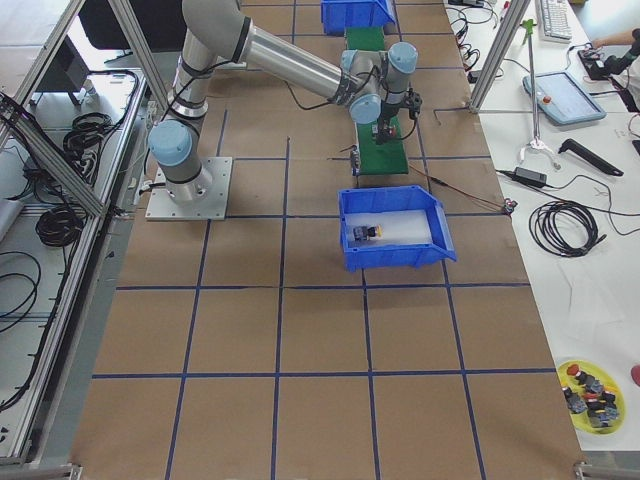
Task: Transport two buttons from left to right
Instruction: 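Lift the red button and carry it with the right gripper into the bin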
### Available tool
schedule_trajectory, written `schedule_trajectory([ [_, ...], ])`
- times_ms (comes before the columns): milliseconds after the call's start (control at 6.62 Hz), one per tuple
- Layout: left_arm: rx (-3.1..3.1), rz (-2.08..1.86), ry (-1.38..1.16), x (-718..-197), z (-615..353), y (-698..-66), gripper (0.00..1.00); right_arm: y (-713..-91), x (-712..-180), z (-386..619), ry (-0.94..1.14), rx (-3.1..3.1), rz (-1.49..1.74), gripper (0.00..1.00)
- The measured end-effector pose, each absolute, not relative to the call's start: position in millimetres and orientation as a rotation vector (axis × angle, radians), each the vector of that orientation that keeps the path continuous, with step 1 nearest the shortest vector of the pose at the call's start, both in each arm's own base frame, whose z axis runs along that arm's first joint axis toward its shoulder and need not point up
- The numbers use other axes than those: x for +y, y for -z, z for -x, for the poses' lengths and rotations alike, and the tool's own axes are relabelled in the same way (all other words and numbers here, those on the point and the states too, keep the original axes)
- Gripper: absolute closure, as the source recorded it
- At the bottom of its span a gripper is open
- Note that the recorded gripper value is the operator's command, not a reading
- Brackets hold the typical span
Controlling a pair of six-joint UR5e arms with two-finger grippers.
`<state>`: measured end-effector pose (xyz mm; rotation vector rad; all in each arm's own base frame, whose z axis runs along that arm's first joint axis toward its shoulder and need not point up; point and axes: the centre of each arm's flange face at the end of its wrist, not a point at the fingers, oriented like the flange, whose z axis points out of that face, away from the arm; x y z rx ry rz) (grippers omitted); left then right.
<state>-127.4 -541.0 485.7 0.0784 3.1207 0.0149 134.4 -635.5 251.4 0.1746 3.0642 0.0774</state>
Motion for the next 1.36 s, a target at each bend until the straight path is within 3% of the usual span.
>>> schedule_trajectory([
  [302,3.121,-0.078,-0.015,-541.0,127.4,-485.8,0.00,-247.0,-636.8,-133.3,-0.088,3.069,-0.174,0.82],
  [453,3.121,-0.078,-0.014,-541.0,127.4,-485.8,0.00,-246.1,-637.2,-131.4,-0.091,3.087,-0.159,0.95],
  [1058,3.120,-0.078,-0.013,-541.1,127.3,-486.3,0.00,-301.0,-646.0,-110.8,0.024,3.208,0.013,0.95],
  [1360,3.120,-0.078,-0.012,-541.1,127.3,-486.5,0.00,-348.3,-644.0,-34.4,0.012,3.214,0.021,0.95],
])
